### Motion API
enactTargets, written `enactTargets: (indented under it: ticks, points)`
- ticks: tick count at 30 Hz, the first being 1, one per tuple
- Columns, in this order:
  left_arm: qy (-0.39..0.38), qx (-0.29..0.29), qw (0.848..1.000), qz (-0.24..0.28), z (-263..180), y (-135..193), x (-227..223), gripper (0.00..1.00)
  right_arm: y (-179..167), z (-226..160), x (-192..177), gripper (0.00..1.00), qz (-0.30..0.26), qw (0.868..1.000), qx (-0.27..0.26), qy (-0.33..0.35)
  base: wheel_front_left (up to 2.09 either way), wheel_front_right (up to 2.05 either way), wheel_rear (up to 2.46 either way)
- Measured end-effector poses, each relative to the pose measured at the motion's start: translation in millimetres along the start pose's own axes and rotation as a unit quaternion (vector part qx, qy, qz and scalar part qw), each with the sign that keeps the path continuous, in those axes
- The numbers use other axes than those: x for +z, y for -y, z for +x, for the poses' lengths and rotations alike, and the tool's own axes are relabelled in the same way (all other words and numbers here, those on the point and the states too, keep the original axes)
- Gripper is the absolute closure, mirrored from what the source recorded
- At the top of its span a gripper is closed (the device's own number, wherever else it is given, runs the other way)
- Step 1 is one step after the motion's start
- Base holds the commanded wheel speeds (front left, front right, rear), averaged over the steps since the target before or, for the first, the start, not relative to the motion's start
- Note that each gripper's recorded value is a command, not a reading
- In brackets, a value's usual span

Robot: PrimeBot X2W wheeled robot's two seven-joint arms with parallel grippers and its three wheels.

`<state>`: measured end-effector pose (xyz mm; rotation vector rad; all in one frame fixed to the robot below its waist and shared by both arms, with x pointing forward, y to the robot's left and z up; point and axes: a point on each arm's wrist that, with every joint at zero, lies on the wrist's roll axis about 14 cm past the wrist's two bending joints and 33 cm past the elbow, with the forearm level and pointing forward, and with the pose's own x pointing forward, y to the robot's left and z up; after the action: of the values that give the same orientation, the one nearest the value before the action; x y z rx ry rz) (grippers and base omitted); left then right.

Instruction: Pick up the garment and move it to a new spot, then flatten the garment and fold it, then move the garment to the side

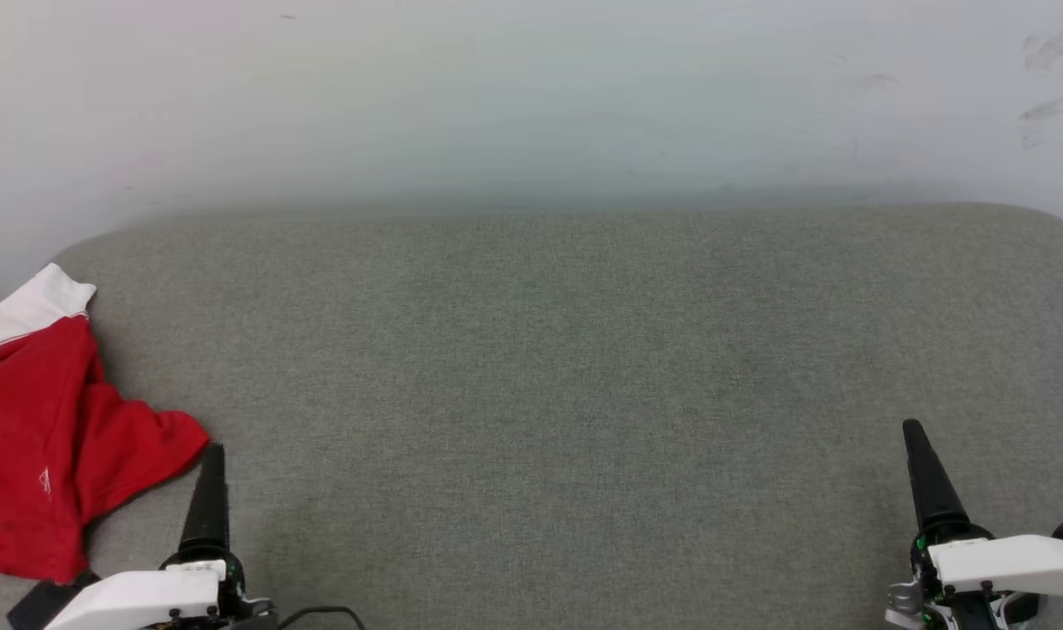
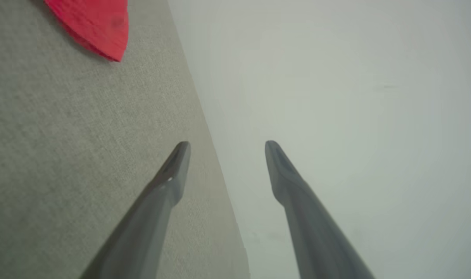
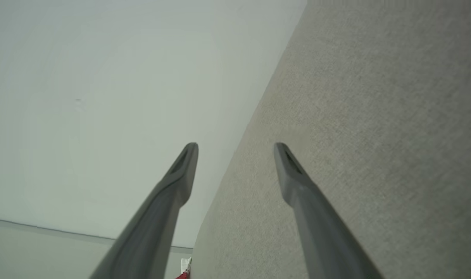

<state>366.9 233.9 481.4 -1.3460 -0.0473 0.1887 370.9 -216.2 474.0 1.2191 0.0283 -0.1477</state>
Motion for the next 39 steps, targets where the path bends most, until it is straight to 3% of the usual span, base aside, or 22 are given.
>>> enactTargets:
  ticks: [9,18,30,39]
  points:
    - [0.014,-0.028,0.997,0.076,2.0,17.1,5.7,0.0,-16.4,1.7,14.2,0.0,-0.118,0.992,0.025,0.025,0.0,0.0,0.0]
    - [0.003,-0.07,0.984,0.162,-0.4,40.8,-9.1,0.0,-38.9,3.0,18.9,0.0,-0.238,0.969,0.058,0.042,0.0,0.0,0.0]
    - [-0.003,-0.128,0.951,0.282,-5.0,69.7,-28.9,0.0,-60.4,2.4,19.5,0.0,-0.364,0.925,0.09,0.061,0.0,0.0,0.0]
    - [-0.008,-0.155,0.915,0.372,-7.6,82.8,-48.2,0.0,-67.9,1.5,15.3,0.0,-0.433,0.893,0.104,0.066,0.0,0.0,0.0]
